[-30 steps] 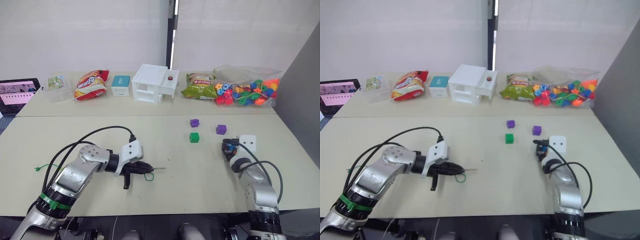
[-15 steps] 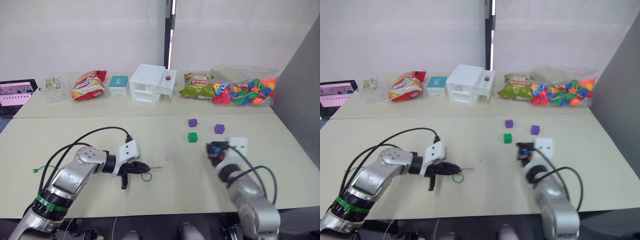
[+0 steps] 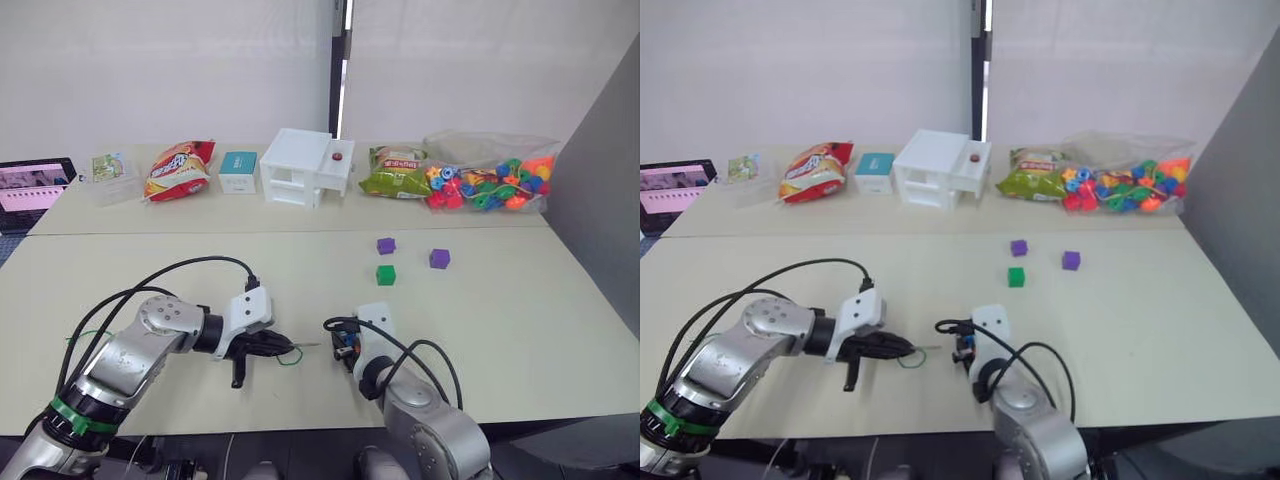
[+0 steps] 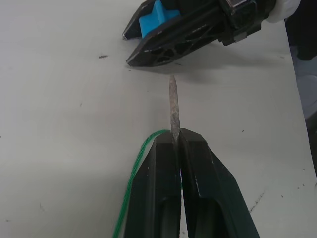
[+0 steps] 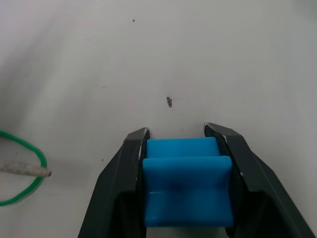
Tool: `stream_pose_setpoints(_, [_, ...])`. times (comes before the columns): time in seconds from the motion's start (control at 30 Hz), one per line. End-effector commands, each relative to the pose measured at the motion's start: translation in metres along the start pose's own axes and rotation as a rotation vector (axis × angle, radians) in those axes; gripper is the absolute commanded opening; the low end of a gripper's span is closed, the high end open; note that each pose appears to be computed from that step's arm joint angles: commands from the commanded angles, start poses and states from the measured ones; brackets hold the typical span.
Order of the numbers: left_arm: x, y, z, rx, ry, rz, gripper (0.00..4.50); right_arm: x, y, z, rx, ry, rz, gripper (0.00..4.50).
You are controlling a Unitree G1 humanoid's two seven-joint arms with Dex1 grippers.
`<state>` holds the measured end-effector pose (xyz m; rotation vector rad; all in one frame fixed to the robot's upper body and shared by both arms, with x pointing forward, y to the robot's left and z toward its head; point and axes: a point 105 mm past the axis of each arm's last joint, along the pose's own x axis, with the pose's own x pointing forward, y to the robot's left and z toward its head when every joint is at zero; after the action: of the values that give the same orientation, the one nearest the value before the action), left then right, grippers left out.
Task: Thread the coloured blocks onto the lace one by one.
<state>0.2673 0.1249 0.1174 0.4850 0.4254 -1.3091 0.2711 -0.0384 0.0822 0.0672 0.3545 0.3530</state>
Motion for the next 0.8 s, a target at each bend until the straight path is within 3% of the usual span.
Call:
stream_pose_setpoints(0.03, [-0.006,-0.003,0.010,0.030,-0.014,-0.005,0.00,0.004,0.011,-0.025,0.017,0.084,0.032,1.22])
stream_pose_setpoints(0.1, [-0.007,-0.003,0.009,0.026,-0.009,-0.004,0.00,0.000,0.006,-0.016,0.037,0.038,0.022,1.22])
stream_pose_setpoints(0.13, [-0.008,-0.003,0.009,0.024,-0.007,-0.004,0.00,-0.002,0.004,-0.012,0.047,0.015,0.023,2.25])
stream_pose_setpoints(0.37, [-0.004,-0.006,0.005,0.010,-0.014,-0.002,0.00,-0.034,-0.008,0.034,-0.076,-0.132,0.167,4.46])
stream_pose_setpoints(0.5, [0.003,-0.006,0.010,0.009,-0.049,0.015,0.00,-0.059,-0.009,0.051,-0.243,-0.138,0.488,4.46])
stream_pose_setpoints(0.6, [0.005,-0.009,0.011,0.008,-0.060,0.021,0.00,-0.065,-0.015,0.054,-0.391,-0.033,0.735,4.46])
stream_pose_setpoints(0.73, [0.005,-0.014,0.011,0.011,-0.058,0.025,0.00,-0.057,-0.020,0.064,-0.568,0.044,0.955,4.46])
stream_pose_setpoints(0.8, [0.004,-0.018,0.009,0.006,-0.042,0.030,0.00,-0.042,-0.022,0.064,-0.749,0.080,1.036,4.46])
